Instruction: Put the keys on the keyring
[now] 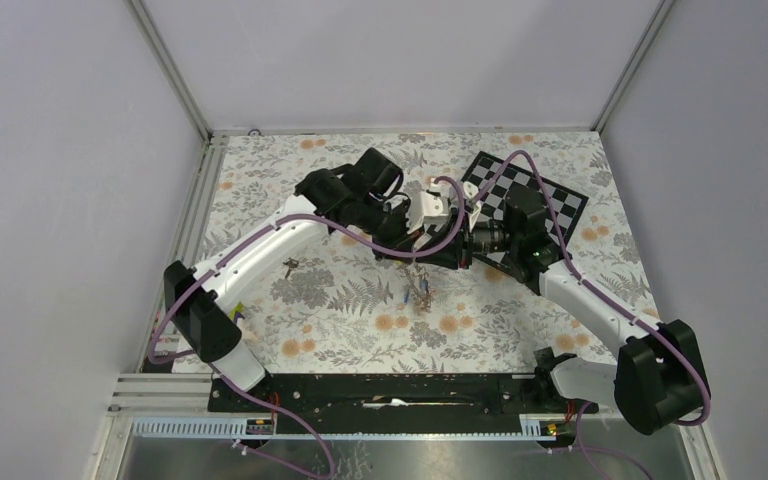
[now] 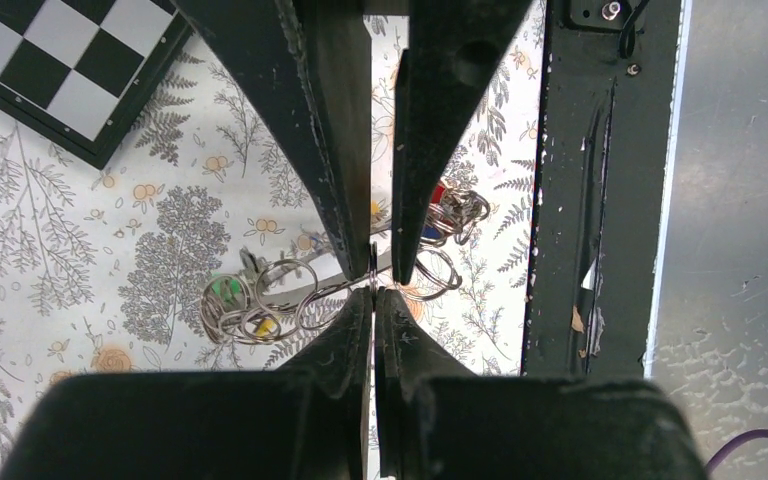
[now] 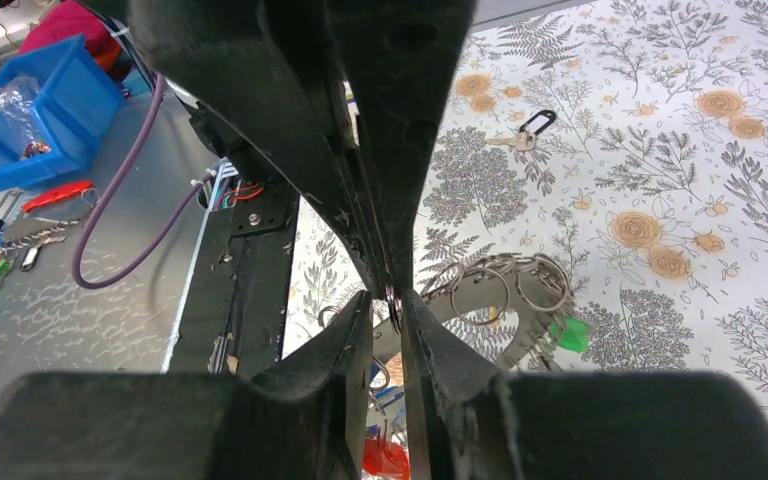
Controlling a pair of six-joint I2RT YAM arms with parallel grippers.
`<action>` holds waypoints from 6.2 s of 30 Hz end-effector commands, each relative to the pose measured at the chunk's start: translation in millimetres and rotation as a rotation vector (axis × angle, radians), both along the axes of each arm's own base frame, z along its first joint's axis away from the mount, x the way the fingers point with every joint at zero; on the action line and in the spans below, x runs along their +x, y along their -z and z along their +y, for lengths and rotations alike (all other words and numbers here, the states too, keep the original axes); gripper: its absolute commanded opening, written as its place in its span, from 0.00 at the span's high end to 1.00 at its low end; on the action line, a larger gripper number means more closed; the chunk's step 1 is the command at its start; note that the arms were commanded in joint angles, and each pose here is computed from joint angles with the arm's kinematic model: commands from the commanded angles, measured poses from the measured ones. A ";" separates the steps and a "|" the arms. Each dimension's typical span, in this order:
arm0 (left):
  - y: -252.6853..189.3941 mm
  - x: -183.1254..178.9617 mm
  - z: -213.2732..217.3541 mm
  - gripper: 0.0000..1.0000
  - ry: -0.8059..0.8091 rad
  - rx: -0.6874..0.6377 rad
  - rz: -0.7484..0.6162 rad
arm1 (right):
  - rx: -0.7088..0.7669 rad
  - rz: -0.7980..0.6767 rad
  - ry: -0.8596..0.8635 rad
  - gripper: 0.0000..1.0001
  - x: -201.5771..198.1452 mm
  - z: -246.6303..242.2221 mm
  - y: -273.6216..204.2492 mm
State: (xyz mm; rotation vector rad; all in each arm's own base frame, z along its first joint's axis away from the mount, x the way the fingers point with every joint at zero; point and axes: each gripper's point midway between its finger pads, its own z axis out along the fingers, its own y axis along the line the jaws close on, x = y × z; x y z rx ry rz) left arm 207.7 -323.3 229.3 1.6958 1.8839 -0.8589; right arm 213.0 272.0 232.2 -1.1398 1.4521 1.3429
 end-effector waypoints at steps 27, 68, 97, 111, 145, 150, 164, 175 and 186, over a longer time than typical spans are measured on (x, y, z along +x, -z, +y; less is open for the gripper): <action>-100.7 14.3 8.6 0.73 -0.072 -0.605 0.017 | 0.334 0.054 0.049 1.00 14.7 -2.1 -94.7; -66.4 27.1 12.6 1.00 -0.047 -0.407 -0.011 | 0.245 -0.048 0.062 0.58 21.6 -9.0 -73.6; -48.8 8.2 -5.5 1.00 0.044 -0.169 -0.029 | 0.067 -0.097 -0.042 0.54 13.0 4.3 -30.3; -41.8 5.4 -7.0 1.00 0.057 -0.160 -0.014 | 0.063 -0.074 -0.083 0.92 3.9 14.9 -27.6; -87.9 26.2 0.5 0.73 -0.077 -0.623 -0.079 | 0.404 0.125 0.086 1.00 19.2 -0.1 -91.3; -89.0 26.3 -2.4 0.77 -0.069 -0.634 -0.062 | 0.402 0.124 0.088 1.00 19.8 -0.2 -89.7; -92.4 25.8 -8.1 0.92 -0.039 -0.657 -0.033 | 0.370 0.119 0.089 1.00 20.8 0.9 -77.9; -90.1 18.5 -4.6 1.00 0.001 -0.642 -0.045 | 0.323 0.081 0.089 1.00 23.0 1.9 -63.2; -50.6 11.2 1.8 1.00 0.047 -0.405 -0.053 | 0.235 -0.007 0.020 0.76 18.2 3.2 -60.8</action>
